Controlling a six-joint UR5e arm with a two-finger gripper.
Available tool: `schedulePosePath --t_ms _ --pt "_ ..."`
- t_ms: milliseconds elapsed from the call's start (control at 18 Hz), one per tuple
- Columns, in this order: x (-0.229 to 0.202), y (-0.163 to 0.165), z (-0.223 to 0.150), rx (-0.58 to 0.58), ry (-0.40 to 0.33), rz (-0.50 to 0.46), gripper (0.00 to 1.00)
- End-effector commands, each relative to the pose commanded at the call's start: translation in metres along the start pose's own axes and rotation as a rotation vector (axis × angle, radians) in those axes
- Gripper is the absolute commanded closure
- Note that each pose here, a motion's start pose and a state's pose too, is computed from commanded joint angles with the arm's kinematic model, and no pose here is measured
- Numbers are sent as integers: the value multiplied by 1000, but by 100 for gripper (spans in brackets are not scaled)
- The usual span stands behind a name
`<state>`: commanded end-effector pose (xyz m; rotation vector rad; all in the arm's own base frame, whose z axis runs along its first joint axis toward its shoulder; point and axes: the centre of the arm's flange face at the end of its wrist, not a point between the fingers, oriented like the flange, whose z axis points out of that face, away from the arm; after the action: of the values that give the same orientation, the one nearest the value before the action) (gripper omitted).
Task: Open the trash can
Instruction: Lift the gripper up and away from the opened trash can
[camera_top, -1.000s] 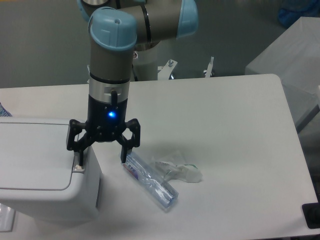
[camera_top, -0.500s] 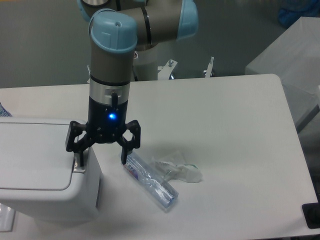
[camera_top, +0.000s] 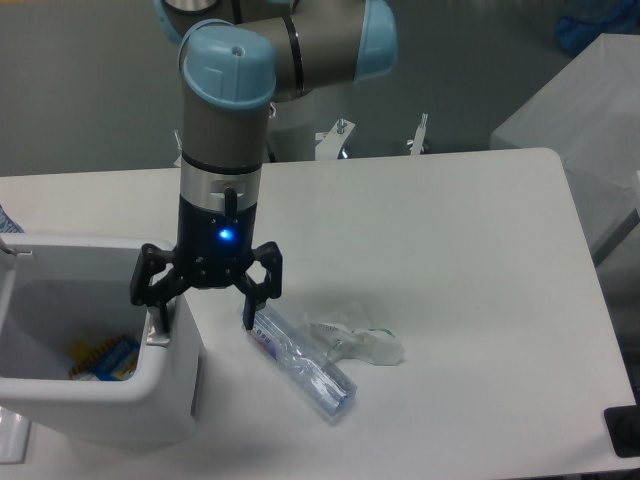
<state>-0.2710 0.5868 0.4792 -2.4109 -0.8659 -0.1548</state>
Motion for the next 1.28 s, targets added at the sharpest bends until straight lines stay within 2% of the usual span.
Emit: schedulePosePath --t_ms 500,556,667,833,1056,1278 --pt "-44 -41 -50 102 -48 -20 0" --pt "-49 -42 -52 98 -61 0 0" --pt "-63 -40 -52 60 -133 55 0" --pt "-92 -33 -54 -44 -230 126 0" --pt "-130 -26 -68 -146 -270 231 0" --pt "-150 -20 -68 -245 -329 391 0"
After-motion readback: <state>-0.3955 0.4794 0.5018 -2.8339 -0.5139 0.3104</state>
